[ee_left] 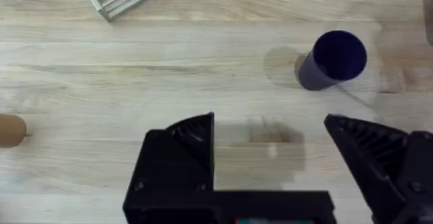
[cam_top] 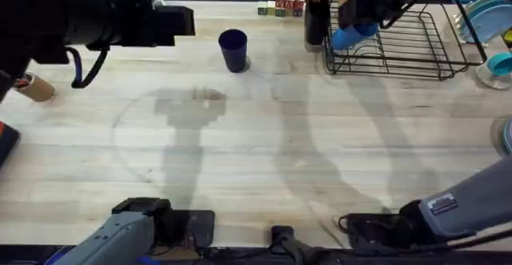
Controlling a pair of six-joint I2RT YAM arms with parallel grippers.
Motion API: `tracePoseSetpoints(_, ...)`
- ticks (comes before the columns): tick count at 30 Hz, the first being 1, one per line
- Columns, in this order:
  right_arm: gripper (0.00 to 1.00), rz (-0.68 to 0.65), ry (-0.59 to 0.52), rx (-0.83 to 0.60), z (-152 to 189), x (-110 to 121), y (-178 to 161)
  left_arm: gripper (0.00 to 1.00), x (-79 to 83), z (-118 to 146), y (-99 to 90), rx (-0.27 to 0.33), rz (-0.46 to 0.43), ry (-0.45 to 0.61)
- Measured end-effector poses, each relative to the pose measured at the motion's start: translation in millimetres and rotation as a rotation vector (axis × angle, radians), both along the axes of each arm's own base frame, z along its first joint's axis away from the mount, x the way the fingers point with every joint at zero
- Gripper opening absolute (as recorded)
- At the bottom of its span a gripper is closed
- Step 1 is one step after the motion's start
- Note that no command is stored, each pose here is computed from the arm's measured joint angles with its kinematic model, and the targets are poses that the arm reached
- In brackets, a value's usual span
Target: Pick up the cup on the table and put them onto the rack.
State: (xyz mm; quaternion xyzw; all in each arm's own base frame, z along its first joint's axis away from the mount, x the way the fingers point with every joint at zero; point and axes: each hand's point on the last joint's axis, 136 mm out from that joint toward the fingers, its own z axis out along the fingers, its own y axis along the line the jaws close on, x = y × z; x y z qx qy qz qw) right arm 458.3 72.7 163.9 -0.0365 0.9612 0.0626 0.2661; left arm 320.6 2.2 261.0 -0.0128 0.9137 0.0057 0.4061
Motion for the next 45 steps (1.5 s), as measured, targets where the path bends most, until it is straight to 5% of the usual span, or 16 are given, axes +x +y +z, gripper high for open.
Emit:
tracePoseSetpoints(4, 0.031, -0.002, 0.085, -0.046, -30.4, -4.4, 0.5, 0.994, 0.0, -0.2, 0.0, 0.000, 0.000, 0.001)
tracePoseSetpoints(11, 0.033, -0.004, 0.081, -0.067, -31.7, -3.1, 0.9, 0.994, -0.1, -0.2, 0.0, 0.000, 0.000, 0.001)
tracePoseSetpoints(14, 0.196, -0.004, 0.088, -0.068, -34.5, -3.4, 0.7, 0.994, -0.1, -0.3, 0.0, 0.000, 0.000, 0.001)
tracePoseSetpoints(18, 0.239, -0.004, 0.097, -0.069, -38.4, -3.2, 0.8, 0.994, -0.4, -0.6, 0.0, 0.000, 0.000, 0.003)
tracePoseSetpoints(37, 0.325, -0.006, 0.095, -0.073, -38.2, -2.9, 0.2, 0.993, -0.4, -0.6, 0.0, 0.000, 0.000, 0.003)
tracePoseSetpoints(45, 0.345, 0.023, 0.015, -0.060, -2.7, -7.6, 13.7, 0.993, -0.4, -0.6, 0.1, 0.000, 0.000, 0.003)
